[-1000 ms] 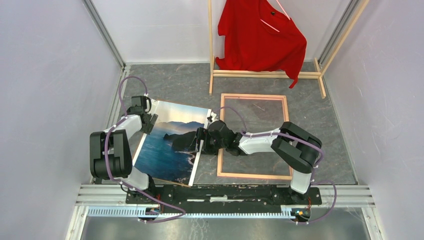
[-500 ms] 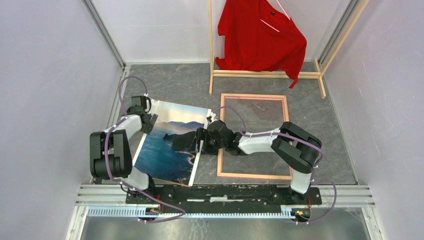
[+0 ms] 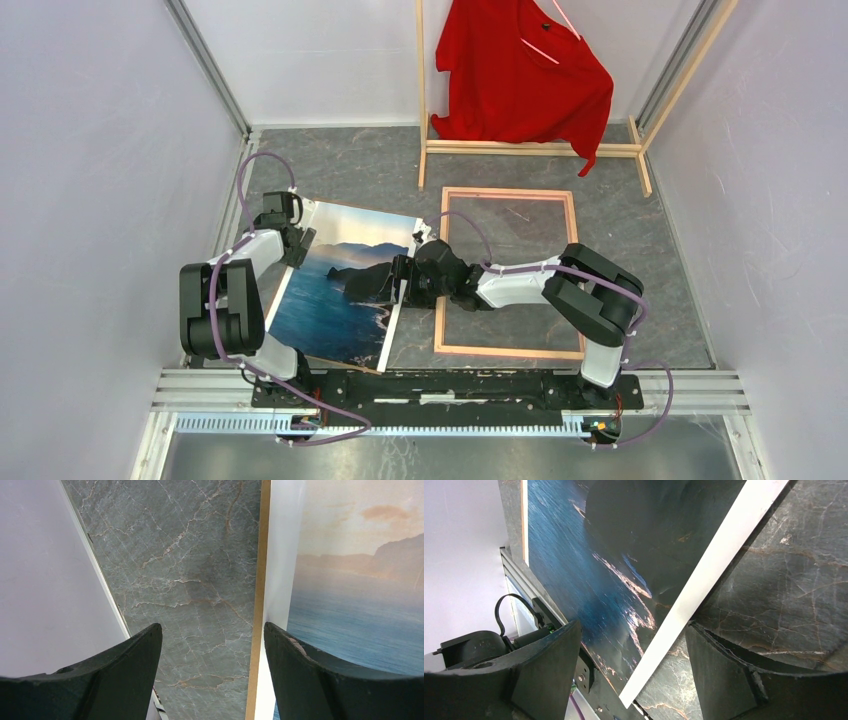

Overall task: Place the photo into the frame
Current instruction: Pick up the photo at the center of the board.

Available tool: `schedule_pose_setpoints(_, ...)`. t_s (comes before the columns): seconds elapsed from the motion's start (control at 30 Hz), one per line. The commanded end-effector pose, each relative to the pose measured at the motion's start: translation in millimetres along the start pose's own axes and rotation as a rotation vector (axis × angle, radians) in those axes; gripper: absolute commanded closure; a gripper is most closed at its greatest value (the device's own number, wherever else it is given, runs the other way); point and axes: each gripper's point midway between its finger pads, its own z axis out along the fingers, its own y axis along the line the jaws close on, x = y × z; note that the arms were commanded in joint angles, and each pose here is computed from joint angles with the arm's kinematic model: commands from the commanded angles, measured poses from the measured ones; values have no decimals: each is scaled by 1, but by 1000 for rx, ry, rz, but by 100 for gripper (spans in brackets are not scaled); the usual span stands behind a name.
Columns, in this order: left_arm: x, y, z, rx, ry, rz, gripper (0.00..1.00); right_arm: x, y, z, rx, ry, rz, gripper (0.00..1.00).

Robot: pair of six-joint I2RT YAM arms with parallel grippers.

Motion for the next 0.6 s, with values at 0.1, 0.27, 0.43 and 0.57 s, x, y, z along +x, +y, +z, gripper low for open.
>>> schedule_pose_setpoints(0.1,21,-26,12,91,62,37,19,-16,40,-10,-112,-46,-28,18)
schedule_pose_setpoints(0.27,21,-26,12,89,61,40,19,-17,48,-13,-138,-49,-27,18)
schedule_pose_setpoints(0.43,21,-27,12,91,62,41,19,-21,54,-18,-150,-62,-29,18)
schedule_pose_setpoints(0.57,21,-27,12,91,60,42,19,-22,56,-19,-156,-66,-27,18)
